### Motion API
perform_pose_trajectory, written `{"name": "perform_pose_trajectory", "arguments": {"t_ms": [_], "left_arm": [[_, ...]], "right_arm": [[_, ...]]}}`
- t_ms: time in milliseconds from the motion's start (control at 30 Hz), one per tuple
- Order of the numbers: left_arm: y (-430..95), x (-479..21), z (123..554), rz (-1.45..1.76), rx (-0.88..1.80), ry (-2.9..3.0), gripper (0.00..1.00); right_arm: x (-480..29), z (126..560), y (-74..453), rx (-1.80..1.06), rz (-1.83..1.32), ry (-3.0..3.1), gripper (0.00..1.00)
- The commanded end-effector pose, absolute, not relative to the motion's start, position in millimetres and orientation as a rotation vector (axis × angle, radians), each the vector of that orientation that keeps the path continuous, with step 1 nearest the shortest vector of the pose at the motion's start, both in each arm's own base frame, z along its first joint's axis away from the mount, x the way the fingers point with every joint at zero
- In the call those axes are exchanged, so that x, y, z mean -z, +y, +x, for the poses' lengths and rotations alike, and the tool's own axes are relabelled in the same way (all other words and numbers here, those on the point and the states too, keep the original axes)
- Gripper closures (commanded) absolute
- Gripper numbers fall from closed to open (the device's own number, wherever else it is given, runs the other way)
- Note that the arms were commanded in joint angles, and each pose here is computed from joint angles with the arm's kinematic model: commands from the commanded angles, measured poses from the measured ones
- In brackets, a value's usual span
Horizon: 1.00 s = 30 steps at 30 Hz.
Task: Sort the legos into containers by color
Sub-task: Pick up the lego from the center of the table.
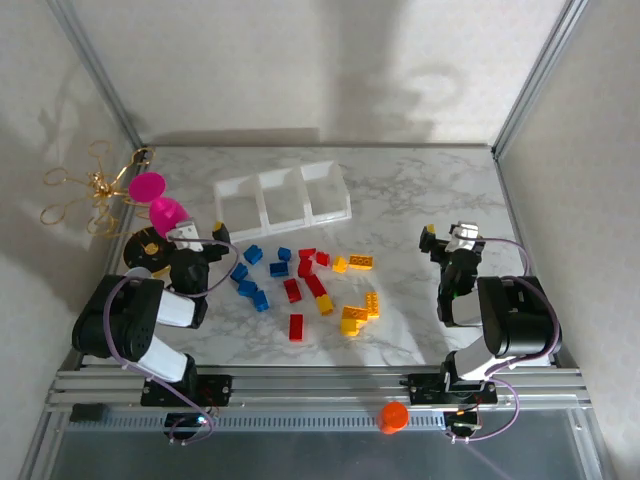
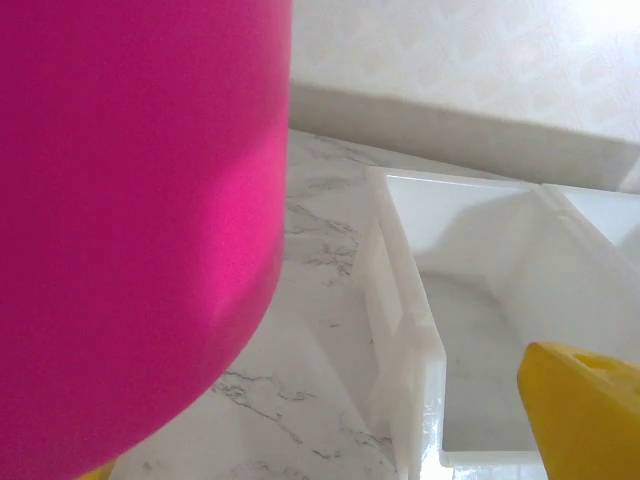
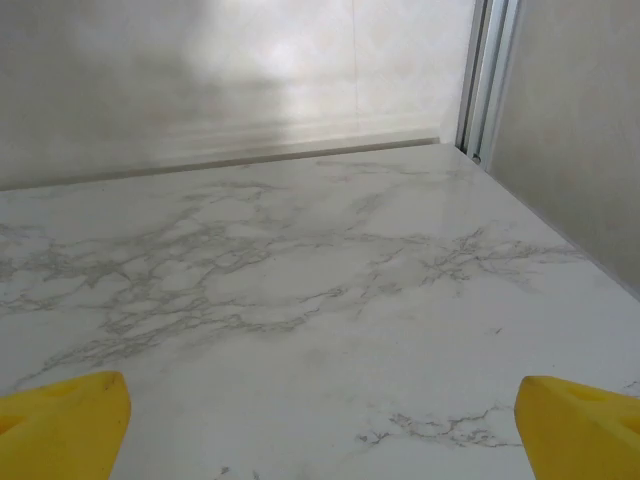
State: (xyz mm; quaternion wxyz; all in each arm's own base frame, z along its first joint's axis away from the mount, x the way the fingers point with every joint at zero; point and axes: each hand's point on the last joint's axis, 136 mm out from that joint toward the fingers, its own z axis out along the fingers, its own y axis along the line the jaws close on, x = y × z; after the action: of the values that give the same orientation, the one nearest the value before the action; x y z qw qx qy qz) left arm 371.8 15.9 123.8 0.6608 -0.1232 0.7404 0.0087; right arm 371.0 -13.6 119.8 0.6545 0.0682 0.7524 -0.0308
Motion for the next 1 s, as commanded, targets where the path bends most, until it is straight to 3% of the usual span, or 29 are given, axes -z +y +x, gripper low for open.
{"name": "perform_pose_trajectory", "arguments": {"t_ms": [0,967], "left_arm": [[16.6,-129.2,375.8,-0.266,-0.022,1.665,0.00],[9.4,-140.9,378.1,-0.232,-0.031,1.675,0.01]], "right_arm": [[-125.2,370.7,-16.2,0.074,0.159,1.677,0.01],[-130.3,370.6,-13.9,0.064,0.147,1.670,0.01]]}}
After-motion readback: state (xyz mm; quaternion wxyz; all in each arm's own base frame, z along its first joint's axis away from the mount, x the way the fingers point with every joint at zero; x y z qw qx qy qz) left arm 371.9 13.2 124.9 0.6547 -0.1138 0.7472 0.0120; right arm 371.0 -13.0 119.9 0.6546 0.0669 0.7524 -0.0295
